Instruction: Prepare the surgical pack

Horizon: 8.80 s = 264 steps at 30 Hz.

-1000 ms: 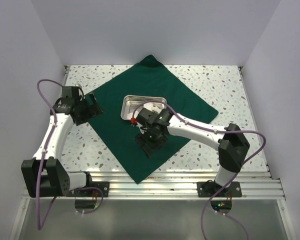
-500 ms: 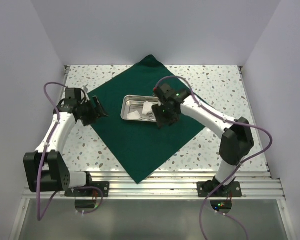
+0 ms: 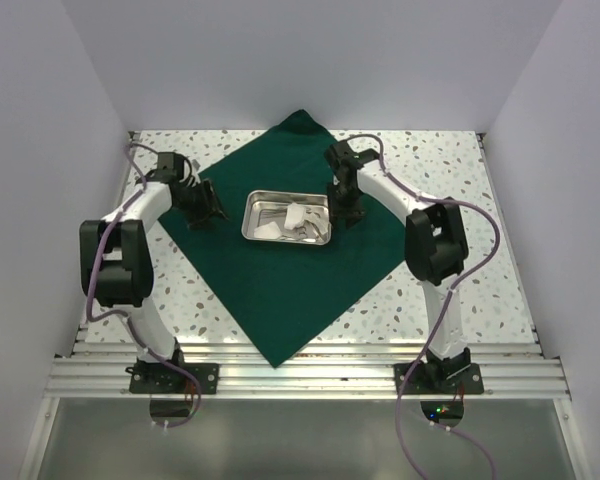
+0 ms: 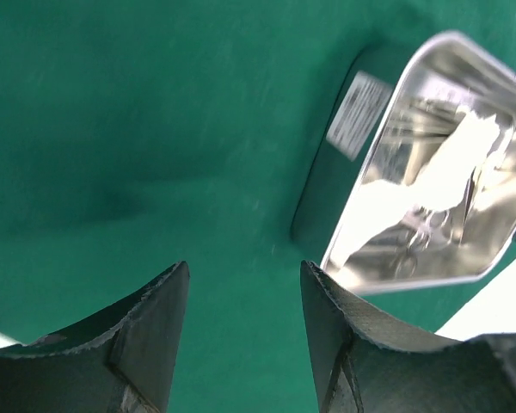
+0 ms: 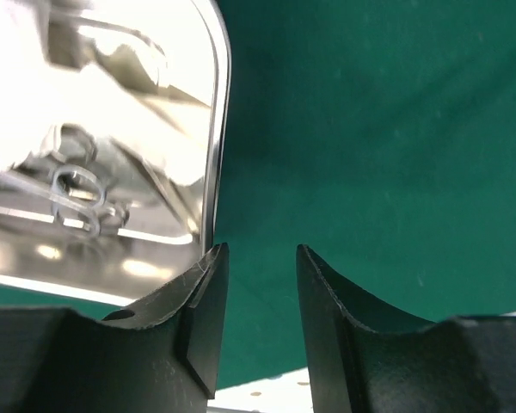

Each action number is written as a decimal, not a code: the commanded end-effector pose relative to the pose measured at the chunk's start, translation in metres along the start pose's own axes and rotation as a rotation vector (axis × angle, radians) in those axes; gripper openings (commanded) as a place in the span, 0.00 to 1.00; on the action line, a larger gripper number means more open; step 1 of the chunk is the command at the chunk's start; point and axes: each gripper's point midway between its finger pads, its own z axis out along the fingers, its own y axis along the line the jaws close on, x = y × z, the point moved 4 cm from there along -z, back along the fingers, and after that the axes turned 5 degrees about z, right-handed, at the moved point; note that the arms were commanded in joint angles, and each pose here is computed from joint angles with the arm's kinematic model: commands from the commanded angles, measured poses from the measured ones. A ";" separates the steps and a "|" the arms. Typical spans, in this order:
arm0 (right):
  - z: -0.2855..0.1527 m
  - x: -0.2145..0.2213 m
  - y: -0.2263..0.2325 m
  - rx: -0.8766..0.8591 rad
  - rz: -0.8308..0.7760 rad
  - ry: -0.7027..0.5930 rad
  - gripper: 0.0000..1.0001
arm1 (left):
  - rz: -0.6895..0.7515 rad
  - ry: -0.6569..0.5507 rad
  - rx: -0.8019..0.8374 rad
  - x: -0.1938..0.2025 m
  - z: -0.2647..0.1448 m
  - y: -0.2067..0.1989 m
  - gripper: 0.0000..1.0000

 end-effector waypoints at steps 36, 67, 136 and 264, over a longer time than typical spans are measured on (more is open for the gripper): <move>-0.067 0.337 0.145 -0.470 -1.048 0.276 0.56 | -0.152 -0.127 -0.243 0.035 -0.069 0.061 0.75; -0.017 0.342 0.174 -0.340 -1.149 0.181 0.43 | -0.201 -0.155 -0.264 0.055 -0.094 0.090 0.76; -0.032 -0.203 0.120 -0.070 -0.130 -0.918 0.00 | -0.261 -0.198 -0.381 -0.031 -0.069 0.122 0.82; 0.124 -0.110 0.078 -0.375 0.600 -0.008 0.50 | 0.254 -0.069 0.524 -0.045 -0.014 -0.241 0.00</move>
